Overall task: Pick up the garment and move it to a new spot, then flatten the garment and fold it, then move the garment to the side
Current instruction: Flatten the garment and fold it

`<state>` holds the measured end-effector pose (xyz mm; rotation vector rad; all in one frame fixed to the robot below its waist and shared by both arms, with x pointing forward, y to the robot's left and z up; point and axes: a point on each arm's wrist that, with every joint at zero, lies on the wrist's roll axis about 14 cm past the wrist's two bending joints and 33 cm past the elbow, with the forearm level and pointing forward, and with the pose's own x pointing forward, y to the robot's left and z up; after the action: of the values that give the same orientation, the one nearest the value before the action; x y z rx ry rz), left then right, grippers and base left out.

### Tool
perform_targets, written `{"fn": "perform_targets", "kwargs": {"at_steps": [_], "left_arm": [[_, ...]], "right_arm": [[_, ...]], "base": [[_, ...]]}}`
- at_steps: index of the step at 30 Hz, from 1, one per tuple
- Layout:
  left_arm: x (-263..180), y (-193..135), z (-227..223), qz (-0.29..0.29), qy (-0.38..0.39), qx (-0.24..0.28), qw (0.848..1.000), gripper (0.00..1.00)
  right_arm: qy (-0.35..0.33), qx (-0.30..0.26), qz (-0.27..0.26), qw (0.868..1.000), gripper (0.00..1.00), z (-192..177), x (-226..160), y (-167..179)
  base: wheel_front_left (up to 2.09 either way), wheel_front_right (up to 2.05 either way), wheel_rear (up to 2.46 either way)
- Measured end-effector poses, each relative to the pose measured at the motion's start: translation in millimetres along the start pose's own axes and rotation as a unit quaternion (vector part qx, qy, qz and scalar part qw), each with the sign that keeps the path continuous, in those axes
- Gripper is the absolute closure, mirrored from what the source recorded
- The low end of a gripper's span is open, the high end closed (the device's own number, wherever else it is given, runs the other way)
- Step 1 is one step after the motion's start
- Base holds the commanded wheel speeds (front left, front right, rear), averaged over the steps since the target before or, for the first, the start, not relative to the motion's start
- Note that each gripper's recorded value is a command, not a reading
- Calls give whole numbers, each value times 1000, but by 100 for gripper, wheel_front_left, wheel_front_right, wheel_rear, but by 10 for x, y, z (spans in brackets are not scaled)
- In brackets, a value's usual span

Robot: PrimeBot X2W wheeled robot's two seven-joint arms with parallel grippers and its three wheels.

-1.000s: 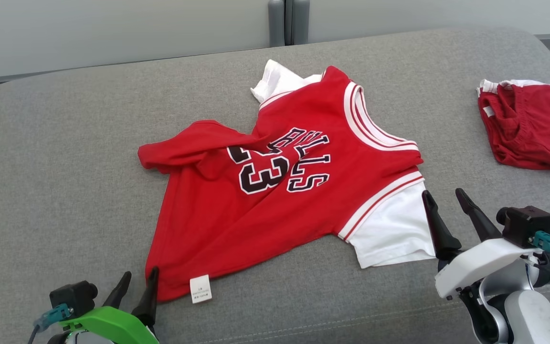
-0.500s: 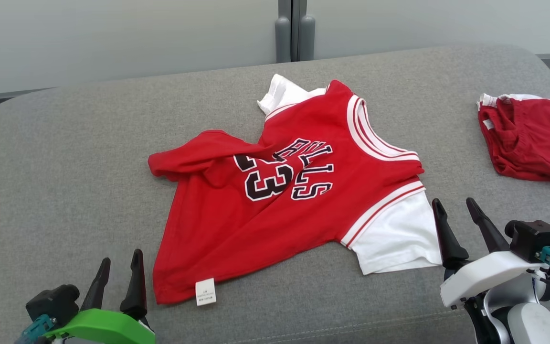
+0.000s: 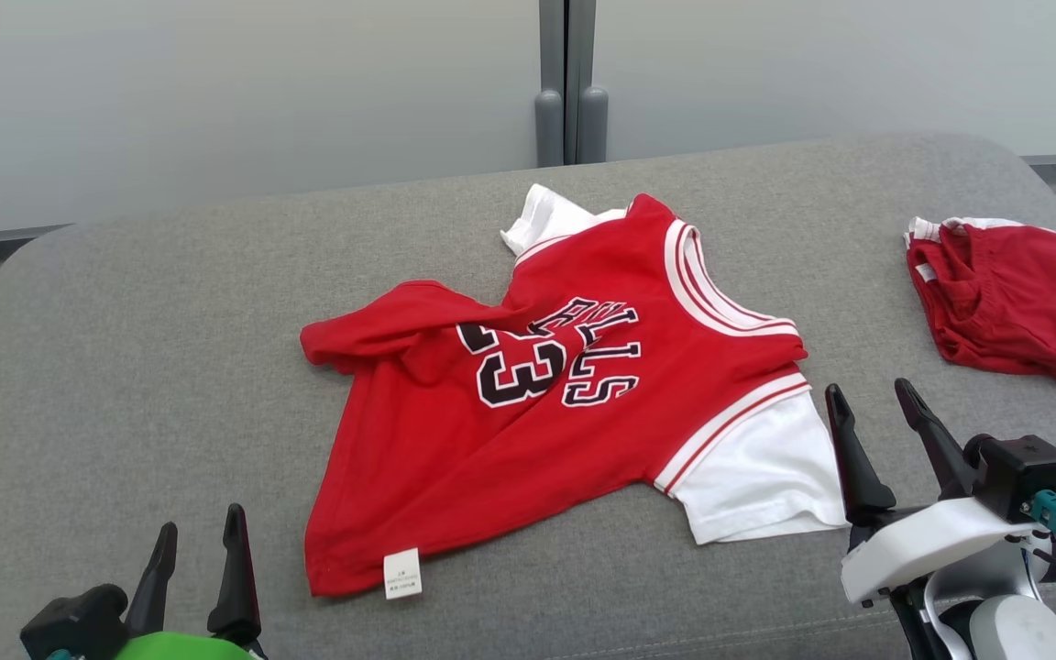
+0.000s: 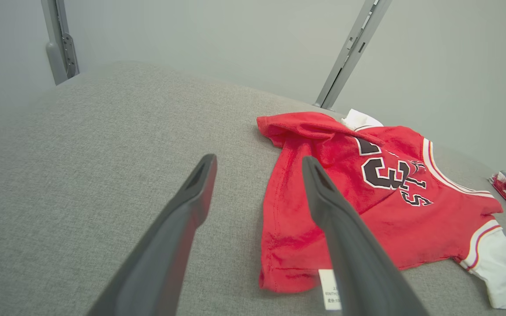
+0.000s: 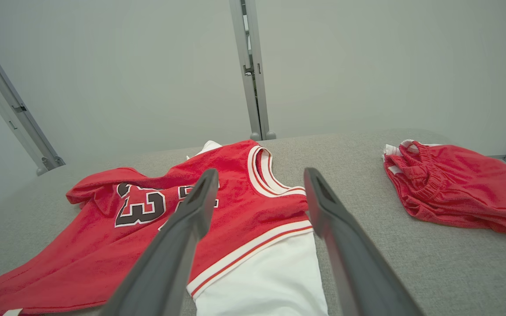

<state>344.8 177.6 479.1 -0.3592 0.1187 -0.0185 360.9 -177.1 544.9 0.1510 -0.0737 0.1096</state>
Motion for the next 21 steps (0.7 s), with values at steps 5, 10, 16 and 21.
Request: {"fn": "perform_targets", "kwargs": {"at_steps": [5,10,16,21], "left_arm": [[-105,54,19,15,-4,-1,1000,0],[-183,79,13,23,-3,-2,1000,0],[-208,84,19,24,-3,-2,1000,0],[-208,74,1,23,1,-2,1000,0]], "right_arm": [[-12,-5,4,1000,0,76,-30,53],[-20,-5,6,1000,0,123,-43,81],[-16,-2,8,1000,0,109,-57,105],[-13,-1,9,1000,0,96,-51,116]], "base": [[0,0,0],[0,0,0],[0,0,0],[0,0,0]]}}
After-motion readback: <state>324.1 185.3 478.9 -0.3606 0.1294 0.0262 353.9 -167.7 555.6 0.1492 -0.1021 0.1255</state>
